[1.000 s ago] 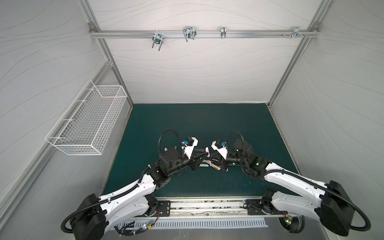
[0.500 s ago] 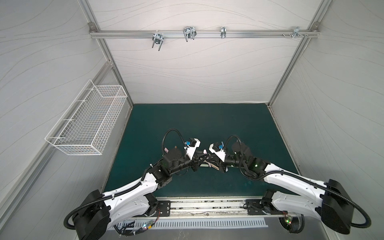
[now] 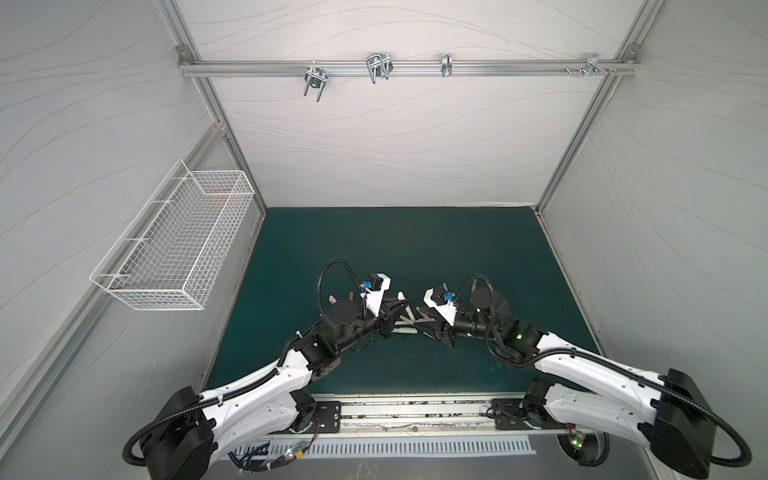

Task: Open the pen caps
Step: 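Hold the cap with the left gripper while the right gripper pulls the pen body away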

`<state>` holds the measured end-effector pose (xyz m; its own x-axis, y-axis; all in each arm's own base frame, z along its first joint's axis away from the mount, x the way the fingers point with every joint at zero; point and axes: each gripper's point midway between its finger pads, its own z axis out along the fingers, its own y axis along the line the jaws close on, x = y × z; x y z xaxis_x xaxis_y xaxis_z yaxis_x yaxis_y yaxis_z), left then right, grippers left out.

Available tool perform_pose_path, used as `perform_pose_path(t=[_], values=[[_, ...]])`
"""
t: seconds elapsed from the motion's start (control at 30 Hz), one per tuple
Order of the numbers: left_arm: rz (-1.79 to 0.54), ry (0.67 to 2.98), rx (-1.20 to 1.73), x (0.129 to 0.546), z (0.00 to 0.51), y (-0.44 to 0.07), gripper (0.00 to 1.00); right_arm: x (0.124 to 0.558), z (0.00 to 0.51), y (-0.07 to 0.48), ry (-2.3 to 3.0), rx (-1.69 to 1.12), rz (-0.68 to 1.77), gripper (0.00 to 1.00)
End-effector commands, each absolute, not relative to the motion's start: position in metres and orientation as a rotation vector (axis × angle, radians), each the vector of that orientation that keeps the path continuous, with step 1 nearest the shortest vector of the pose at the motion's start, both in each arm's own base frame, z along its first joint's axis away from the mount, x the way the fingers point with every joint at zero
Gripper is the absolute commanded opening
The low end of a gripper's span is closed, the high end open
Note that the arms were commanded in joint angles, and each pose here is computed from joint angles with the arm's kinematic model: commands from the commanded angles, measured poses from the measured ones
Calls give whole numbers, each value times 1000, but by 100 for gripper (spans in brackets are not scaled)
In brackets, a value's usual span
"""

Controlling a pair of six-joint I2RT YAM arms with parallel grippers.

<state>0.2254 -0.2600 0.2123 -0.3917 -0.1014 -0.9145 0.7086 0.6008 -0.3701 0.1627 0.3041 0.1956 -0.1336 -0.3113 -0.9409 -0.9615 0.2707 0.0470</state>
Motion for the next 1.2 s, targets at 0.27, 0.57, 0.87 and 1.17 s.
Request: perform_pose_path(t=[0.27,0.57,0.87,1.17], values=[[-1122,1667,549,214,238,-279,0,162,206,305,1574,-1190,947,42],[-1179,1641,597,206,241,-286,0,160,202,309,1580,-1210,969,33],[-1194,1630,607,204,243,-287,1,159,201,311,1581,-1217,978,10],[-1198,1652,619,205,237,-291,33,155,200,314,1567,-1242,984,0]])
